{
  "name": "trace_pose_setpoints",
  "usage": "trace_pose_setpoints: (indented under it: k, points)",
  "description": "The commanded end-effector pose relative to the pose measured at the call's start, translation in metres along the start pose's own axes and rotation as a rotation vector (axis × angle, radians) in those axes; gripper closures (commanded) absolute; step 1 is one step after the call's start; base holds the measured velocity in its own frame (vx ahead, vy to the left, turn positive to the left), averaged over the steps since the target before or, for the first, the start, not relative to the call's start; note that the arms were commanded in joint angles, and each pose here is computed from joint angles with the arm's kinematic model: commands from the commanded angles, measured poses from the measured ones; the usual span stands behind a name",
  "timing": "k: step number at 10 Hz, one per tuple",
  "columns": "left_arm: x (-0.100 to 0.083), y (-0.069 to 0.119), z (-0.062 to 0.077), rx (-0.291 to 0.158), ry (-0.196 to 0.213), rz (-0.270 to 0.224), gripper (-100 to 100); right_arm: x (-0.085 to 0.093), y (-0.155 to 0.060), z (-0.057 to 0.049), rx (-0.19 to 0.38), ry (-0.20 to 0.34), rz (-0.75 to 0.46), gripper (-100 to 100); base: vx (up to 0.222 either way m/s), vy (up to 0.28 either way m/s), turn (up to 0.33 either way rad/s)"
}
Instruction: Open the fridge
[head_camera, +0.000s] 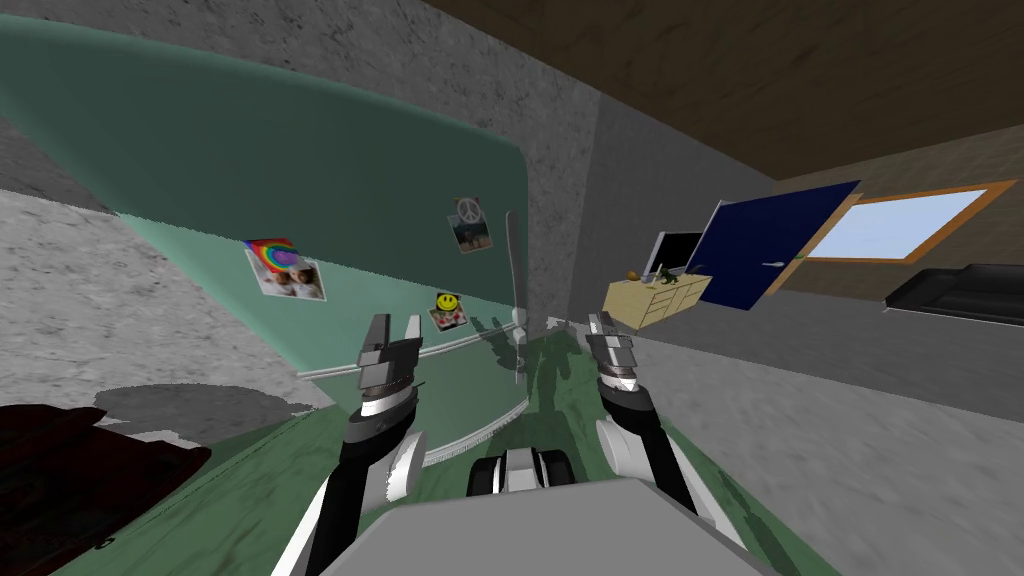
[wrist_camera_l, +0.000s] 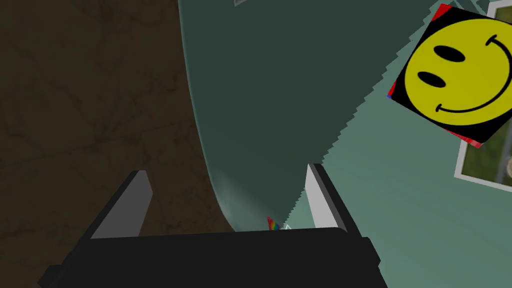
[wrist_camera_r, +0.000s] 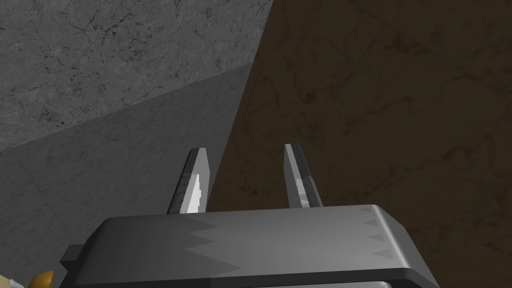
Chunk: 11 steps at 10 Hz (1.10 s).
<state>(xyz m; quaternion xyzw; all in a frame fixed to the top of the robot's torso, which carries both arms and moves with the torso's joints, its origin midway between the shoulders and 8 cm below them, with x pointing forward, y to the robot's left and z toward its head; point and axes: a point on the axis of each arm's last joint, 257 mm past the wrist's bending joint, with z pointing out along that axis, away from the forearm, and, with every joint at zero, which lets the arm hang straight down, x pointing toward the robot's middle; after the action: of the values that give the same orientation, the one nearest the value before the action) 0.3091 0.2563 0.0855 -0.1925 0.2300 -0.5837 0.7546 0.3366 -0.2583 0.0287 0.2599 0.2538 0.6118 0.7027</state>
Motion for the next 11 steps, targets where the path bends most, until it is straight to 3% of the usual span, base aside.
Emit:
trace_pose_setpoints:
  k: [1,6,7,11]
  points:
    - [0.005,0.002,-0.002,-0.001,0.040,0.008,-100,0.000,0.000,0.000,0.000,0.000,0.000,0,0.017,-0.020,0.014]
    - [0.016,0.022,-0.013,-0.027,0.146,0.035,-100,0.000,0.000,0.000,0.001,0.000,0.000,0,0.040,-0.087,0.038]
    - [0.016,0.033,-0.019,-0.044,0.166,0.044,-100,0.000,0.000,0.000,0.001,0.000,0.000,0,0.068,-0.148,0.070]
    - [0.008,0.065,-0.037,-0.103,0.169,0.060,-100,0.000,0.000,0.000,0.001,0.000,0.000,0,0.092,-0.201,0.080]
